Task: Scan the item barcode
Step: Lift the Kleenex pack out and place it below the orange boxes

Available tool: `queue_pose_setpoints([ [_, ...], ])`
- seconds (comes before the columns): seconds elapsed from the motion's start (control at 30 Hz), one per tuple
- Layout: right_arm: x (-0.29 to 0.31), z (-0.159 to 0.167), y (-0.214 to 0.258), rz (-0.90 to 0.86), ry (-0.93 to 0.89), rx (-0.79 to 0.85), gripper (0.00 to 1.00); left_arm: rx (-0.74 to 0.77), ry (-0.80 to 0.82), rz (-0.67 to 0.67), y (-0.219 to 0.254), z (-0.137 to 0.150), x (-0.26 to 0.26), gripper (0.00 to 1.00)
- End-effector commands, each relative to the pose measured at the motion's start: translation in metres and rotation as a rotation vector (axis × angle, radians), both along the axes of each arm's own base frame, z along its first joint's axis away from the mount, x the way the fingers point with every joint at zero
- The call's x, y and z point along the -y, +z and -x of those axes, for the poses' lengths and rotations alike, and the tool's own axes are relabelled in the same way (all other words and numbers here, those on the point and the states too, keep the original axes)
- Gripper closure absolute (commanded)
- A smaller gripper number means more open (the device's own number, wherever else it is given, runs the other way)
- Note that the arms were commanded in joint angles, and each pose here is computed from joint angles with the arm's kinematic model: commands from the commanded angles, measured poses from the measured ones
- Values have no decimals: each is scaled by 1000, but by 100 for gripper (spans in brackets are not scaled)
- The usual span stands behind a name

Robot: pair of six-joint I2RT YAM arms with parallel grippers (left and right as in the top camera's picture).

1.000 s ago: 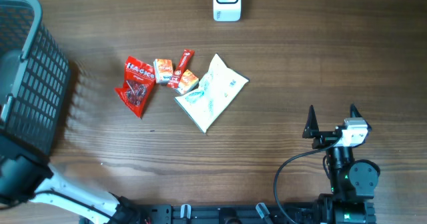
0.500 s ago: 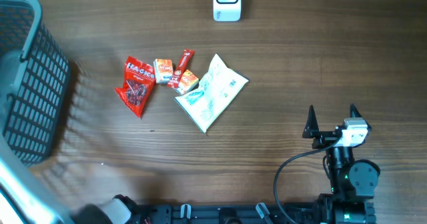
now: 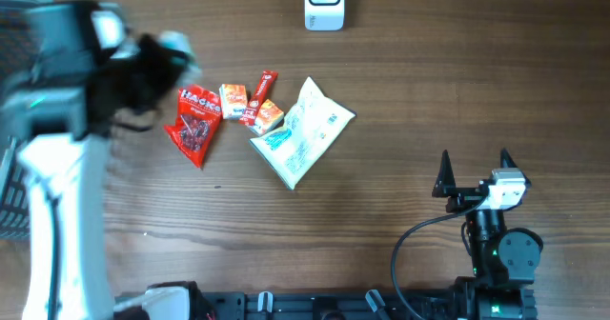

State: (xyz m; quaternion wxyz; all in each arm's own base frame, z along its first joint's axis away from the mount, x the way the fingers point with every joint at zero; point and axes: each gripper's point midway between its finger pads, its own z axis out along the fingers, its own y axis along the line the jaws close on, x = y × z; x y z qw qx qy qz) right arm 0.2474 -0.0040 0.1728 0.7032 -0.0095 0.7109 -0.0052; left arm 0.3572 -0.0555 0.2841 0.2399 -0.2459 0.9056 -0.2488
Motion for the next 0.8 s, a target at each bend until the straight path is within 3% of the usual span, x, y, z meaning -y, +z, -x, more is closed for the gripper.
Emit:
queue_pose_setpoints([
  [0.0, 4, 0, 1, 4, -19, 7, 0, -192, -138, -147, -78, 3, 38, 96],
  [0.17, 4, 0, 1, 5, -19, 7, 0, -414, -235, -302, -180, 5, 70, 96],
  [0.37, 4, 0, 1, 4, -19, 7, 0, -580, -247, -354, -242, 11, 65, 94],
  [0.4, 4, 0, 1, 4, -19, 7, 0, -600, -246, -357, -247, 12, 64, 84],
  [0.47, 4, 0, 1, 4, -19, 7, 0, -621, -245, -364, -254, 14, 60, 32],
  [0.5, 4, 0, 1, 4, -19, 7, 0, -620, -248, -365, -254, 13, 59, 24],
  [0.6, 4, 0, 1, 4, -19, 7, 0, -611, -267, -368, -245, 11, 50, 13],
  [0.77, 4, 0, 1, 5, -19, 7, 0, -612, -187, -340, -196, 5, 21, 9],
])
